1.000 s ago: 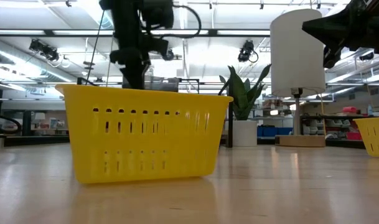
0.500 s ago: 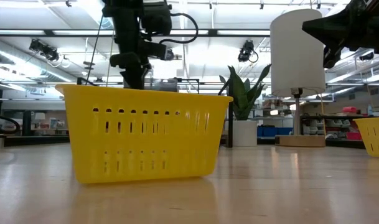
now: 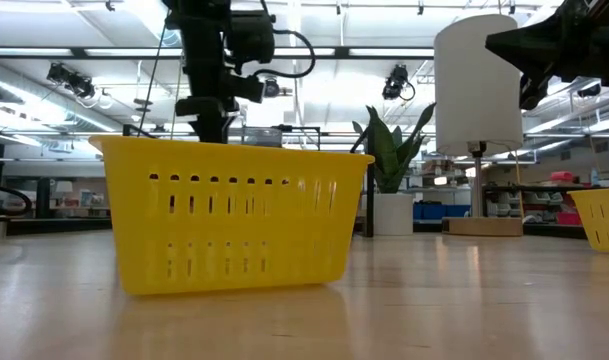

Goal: Stack baskets on shelf by color
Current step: Put the stacked gray bins on the shelf, then adjust the yellow bin on the table

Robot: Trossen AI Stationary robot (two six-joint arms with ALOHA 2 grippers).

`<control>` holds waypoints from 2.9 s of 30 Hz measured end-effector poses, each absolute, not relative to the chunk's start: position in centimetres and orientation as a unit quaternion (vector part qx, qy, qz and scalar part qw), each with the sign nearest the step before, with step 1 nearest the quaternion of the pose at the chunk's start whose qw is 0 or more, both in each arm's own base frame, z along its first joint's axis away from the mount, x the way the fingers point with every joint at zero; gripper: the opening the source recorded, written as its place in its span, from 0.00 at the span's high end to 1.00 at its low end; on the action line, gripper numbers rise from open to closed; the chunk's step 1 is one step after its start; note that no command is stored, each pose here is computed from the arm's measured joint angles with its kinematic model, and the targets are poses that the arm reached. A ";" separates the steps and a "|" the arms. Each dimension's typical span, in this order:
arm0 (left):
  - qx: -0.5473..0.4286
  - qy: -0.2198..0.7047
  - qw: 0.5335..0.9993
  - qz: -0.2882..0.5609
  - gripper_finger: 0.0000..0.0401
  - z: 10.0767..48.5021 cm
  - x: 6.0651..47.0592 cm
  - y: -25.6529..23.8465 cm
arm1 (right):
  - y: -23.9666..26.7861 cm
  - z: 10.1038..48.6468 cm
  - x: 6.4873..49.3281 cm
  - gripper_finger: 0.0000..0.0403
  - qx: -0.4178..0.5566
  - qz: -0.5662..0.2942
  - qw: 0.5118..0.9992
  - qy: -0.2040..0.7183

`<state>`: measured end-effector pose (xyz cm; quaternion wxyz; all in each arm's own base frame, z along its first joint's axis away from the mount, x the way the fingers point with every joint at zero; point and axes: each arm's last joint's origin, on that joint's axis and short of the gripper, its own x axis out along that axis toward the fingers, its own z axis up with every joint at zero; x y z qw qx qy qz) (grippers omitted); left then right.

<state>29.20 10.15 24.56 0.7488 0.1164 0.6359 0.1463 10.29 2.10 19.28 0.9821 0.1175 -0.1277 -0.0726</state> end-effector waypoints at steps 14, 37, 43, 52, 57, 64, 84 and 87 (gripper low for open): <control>0.145 0.571 0.787 0.184 0.42 29.5 31.2 8.0 | 2.1 19.3 10.3 0.97 0.117 -0.073 0.982 -0.128; 0.117 0.124 0.982 0.084 0.77 28.3 25.9 -2.9 | 2.1 19.3 10.3 0.97 0.119 -0.072 0.982 -0.131; 0.110 0.022 0.988 0.105 0.87 27.3 21.8 -2.3 | 2.1 19.4 10.3 0.97 0.119 -0.073 0.982 -0.131; 0.112 -0.064 0.975 0.181 0.96 26.8 16.6 -0.6 | 2.1 19.4 10.3 0.97 0.119 -0.072 0.981 -0.131; 0.106 -0.109 0.974 0.169 0.99 27.0 14.4 -0.3 | 2.1 19.4 10.3 0.97 0.120 -0.072 0.981 -0.132; 0.101 -0.130 0.975 0.151 0.97 23.8 12.7 -0.3 | 1.9 20.7 9.8 0.97 0.200 -0.055 0.957 -0.205; 0.062 -0.112 0.979 0.160 0.89 19.5 11.8 -0.1 | 2.6 23.5 12.1 0.97 0.168 -0.099 0.978 -0.069; 0.062 -0.112 0.979 0.160 0.89 19.5 11.8 -0.1 | 2.9 24.4 13.1 0.97 0.168 -0.107 0.980 -0.021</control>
